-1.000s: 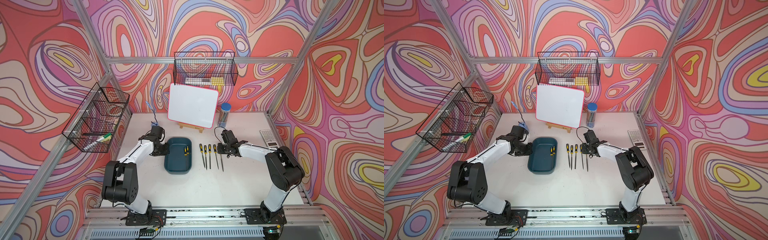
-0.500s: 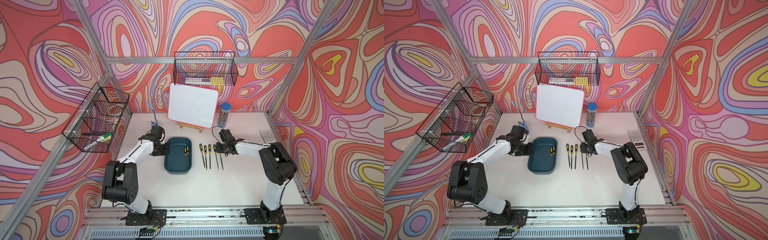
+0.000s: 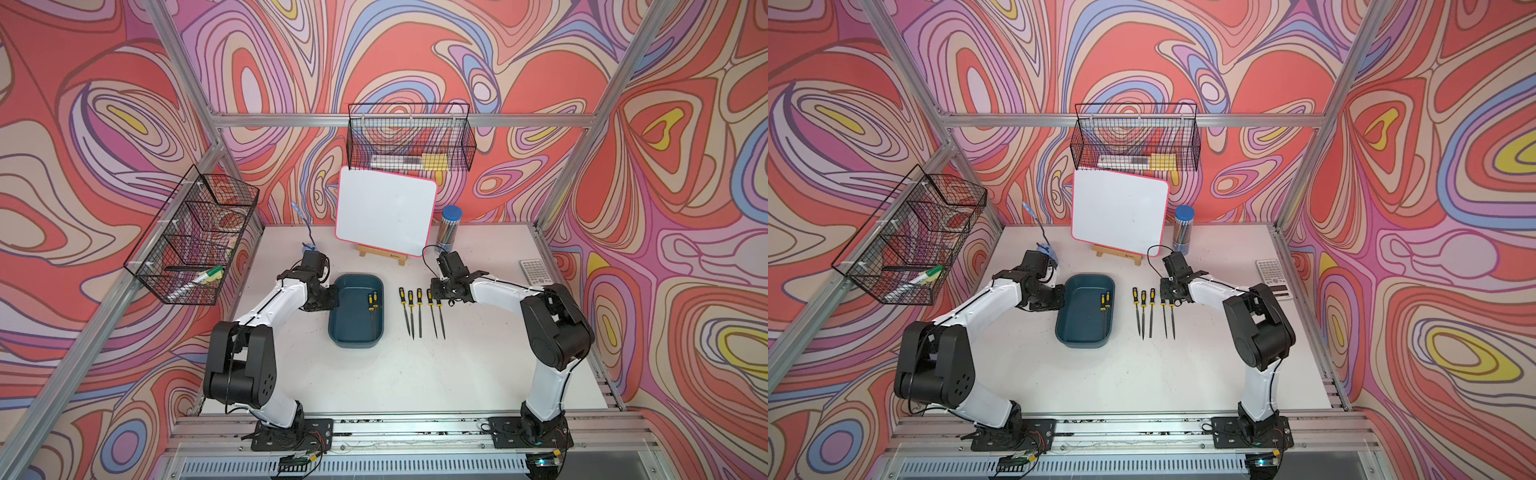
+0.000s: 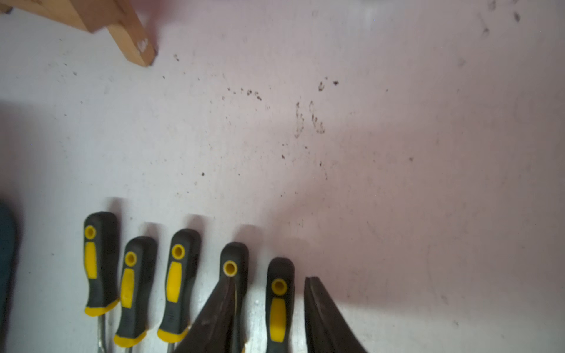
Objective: Take the file tool out of the storage box
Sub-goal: Place the file tool at the center of the board, then pick up the file tool from the storage box.
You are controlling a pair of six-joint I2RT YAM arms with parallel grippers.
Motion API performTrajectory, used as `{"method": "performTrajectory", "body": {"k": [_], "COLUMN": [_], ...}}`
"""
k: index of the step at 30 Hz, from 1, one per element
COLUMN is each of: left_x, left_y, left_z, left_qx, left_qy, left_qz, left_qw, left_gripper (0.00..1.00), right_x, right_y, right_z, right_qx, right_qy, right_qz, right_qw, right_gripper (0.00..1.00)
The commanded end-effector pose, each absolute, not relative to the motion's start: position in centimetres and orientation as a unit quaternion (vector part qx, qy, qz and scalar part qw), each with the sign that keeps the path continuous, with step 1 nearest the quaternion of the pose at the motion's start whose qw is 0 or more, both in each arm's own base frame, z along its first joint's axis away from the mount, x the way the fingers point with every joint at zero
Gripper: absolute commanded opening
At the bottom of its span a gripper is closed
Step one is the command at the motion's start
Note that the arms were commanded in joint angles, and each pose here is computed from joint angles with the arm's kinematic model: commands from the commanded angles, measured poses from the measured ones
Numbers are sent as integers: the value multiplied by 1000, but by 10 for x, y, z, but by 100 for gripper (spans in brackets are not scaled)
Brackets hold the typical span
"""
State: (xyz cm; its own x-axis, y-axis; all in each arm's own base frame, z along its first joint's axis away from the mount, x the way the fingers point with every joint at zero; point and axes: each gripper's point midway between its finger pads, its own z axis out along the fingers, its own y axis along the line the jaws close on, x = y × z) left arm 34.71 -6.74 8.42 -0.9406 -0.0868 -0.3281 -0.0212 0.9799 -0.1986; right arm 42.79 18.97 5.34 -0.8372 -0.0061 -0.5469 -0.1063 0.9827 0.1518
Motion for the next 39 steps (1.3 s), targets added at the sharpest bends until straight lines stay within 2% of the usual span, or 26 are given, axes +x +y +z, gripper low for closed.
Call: {"method": "performTrajectory", "body": {"k": [1, 6, 10, 16, 26, 39], "left_x": [350, 349, 350, 351, 353, 351], "left_y": [-69, -70, -69, -72, -73, -74], "left_z": [96, 97, 100, 112, 128, 140], "left_qx": [-17, -20, -27, -35, -27, -25], "left_qy": [980, 979, 979, 975, 974, 971], "left_qz": [-96, -99, -99, -108, -106, -111], "left_qw": [175, 175, 178, 189, 197, 208], "left_gripper": [0, 0, 0, 0, 0, 0], "right_x": [438, 428, 403, 385, 387, 387], "right_y": [204, 283, 354, 412, 423, 440], "right_z": [99, 140, 139, 122, 82, 50], "right_qx": [-41, -127, -178, -206, -208, -197], "right_qy": [938, 914, 908, 909, 935, 943], "right_qz": [101, 142, 183, 208, 154, 175], "right_qw": [329, 358, 331, 298, 241, 205], "right_gripper": [39, 39, 39, 39, 40, 40]}}
